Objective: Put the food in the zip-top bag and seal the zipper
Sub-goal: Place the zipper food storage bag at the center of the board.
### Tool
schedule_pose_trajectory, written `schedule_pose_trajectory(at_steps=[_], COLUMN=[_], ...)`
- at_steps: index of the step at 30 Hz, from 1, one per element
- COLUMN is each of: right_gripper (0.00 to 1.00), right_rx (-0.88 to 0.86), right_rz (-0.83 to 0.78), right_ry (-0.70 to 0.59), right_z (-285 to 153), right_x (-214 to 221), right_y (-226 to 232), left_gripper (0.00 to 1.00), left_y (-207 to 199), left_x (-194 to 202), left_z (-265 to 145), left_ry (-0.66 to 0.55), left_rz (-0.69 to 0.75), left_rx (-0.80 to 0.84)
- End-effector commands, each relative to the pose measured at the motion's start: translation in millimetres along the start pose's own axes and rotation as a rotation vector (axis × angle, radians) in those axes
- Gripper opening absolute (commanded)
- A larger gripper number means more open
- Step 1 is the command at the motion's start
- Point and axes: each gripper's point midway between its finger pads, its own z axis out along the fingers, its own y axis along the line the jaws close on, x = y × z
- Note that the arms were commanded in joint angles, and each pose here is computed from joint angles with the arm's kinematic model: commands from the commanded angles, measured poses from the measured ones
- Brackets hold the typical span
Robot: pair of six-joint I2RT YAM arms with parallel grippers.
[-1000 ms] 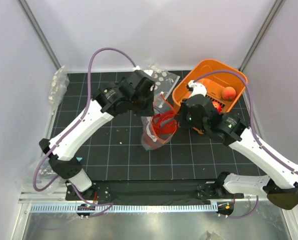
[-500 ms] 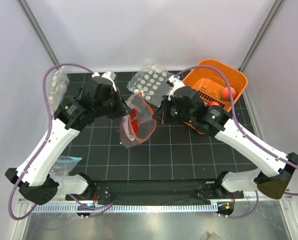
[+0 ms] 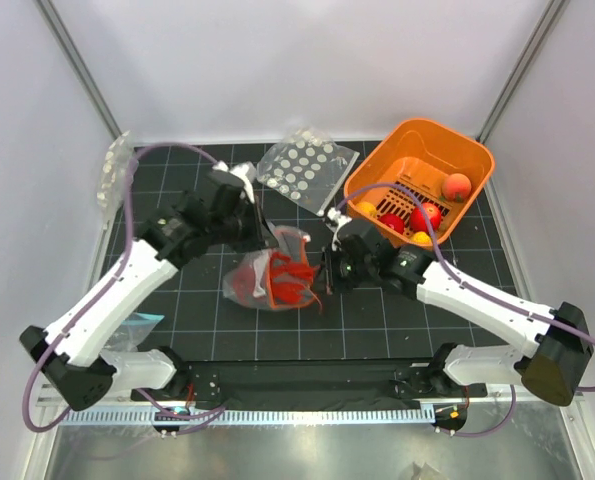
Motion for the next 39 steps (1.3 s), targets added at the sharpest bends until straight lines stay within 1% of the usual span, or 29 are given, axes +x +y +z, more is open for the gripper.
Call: schedule_pose_trajectory(at_steps=[1, 4, 8, 9, 10, 12, 16, 17, 18, 19, 20, 22, 23, 24, 25, 26, 27, 28, 29, 30, 31, 32, 35, 37, 38, 39], right_gripper=[0.01, 0.01, 0.01, 0.06, 0.14, 0.23, 0.27, 0.30, 0.39, 0.45, 0.54, 0.66, 0.72, 0.73, 0.73, 0.73, 0.73, 0.73, 0.73, 0.73, 0.73, 0.73, 0.72, 0.71, 0.70, 0.70], right_rx=[-0.029, 0.010, 0.022, 0.035, 0.044, 0.075, 0.119, 0.134, 0.147, 0.151, 0.153, 0.165, 0.174, 0.203, 0.224, 0.233, 0.236, 0.255, 0.250, 0.239, 0.231, 0.232, 0.237, 0.208, 0.169, 0.166], right_rz=[0.010, -0.014, -0.036, -0.039, -0.043, -0.065, -0.083, -0.081, -0.082, -0.083, -0.089, -0.096, -0.103, -0.116, -0.117, -0.121, -0.117, -0.117, -0.113, -0.107, -0.093, -0.084, -0.071, -0.095, -0.100, -0.103], right_ry=[-0.025, -0.032, -0.028, -0.017, -0.010, 0.025, 0.051, 0.062, 0.057, 0.059, 0.058, 0.062, 0.067, 0.066, 0.071, 0.067, 0.061, 0.028, 0.014, 0.003, -0.024, -0.032, -0.036, -0.028, -0.001, 0.003], right_z=[0, -3, -6, -7, -7, -7, -8, -9, -10, -12, -13, -18, -20, -22, -28, -30, -32, -36, -37, -38, -38, -39, -36, -31, -27, -25], right_x=[9, 16, 22, 25, 27, 36, 47, 51, 51, 54, 55, 60, 63, 63, 67, 68, 69, 67, 66, 66, 64, 63, 63, 64, 68, 69], right_y=[-5, -18, -26, -29, -31, -41, -55, -60, -63, -66, -68, -73, -76, -82, -87, -90, -92, -98, -98, -97, -96, -97, -99, -96, -89, -90], left_gripper=[0.00, 0.00, 0.00, 0.00, 0.00, 0.00, 0.00, 0.00, 0.00, 0.00, 0.01, 0.01, 0.02, 0.07, 0.14, 0.28, 0.35, 0.43, 0.55, 0.59, 0.66, 0.69, 0.70, 0.70, 0.70, 0.72], left_y=[-19, -28, -33, -34, -36, -33, -35, -33, -33, -34, -33, -30, -29, -28, -27, -29, -30, -35, -35, -36, -38, -39, -39, -31, -24, -16], left_x=[23, 34, 53, 60, 63, 70, 75, 78, 79, 81, 88, 97, 104, 107, 111, 117, 119, 124, 127, 129, 132, 131, 128, 122, 125, 119], left_z=[30, 44, 60, 63, 65, 73, 82, 86, 87, 89, 94, 100, 103, 106, 107, 109, 110, 110, 111, 113, 113, 114, 111, 104, 98, 96], left_ry=[0.043, 0.047, 0.098, 0.115, 0.119, 0.137, 0.139, 0.146, 0.150, 0.157, 0.181, 0.204, 0.217, 0.220, 0.226, 0.230, 0.232, 0.238, 0.244, 0.248, 0.252, 0.251, 0.242, 0.213, 0.224, 0.187], left_rz=[-0.010, 0.013, 0.040, 0.048, 0.052, 0.054, 0.045, 0.042, 0.038, 0.037, 0.042, 0.050, 0.061, 0.065, 0.069, 0.084, 0.090, 0.106, 0.113, 0.118, 0.123, 0.124, 0.123, 0.110, 0.103, 0.097], left_rx=[0.130, 0.155, 0.157, 0.156, 0.158, 0.137, 0.134, 0.130, 0.133, 0.141, 0.135, 0.123, 0.110, 0.102, 0.097, 0.088, 0.090, 0.098, 0.096, 0.094, 0.095, 0.094, 0.082, 0.039, 0.017, -0.021])
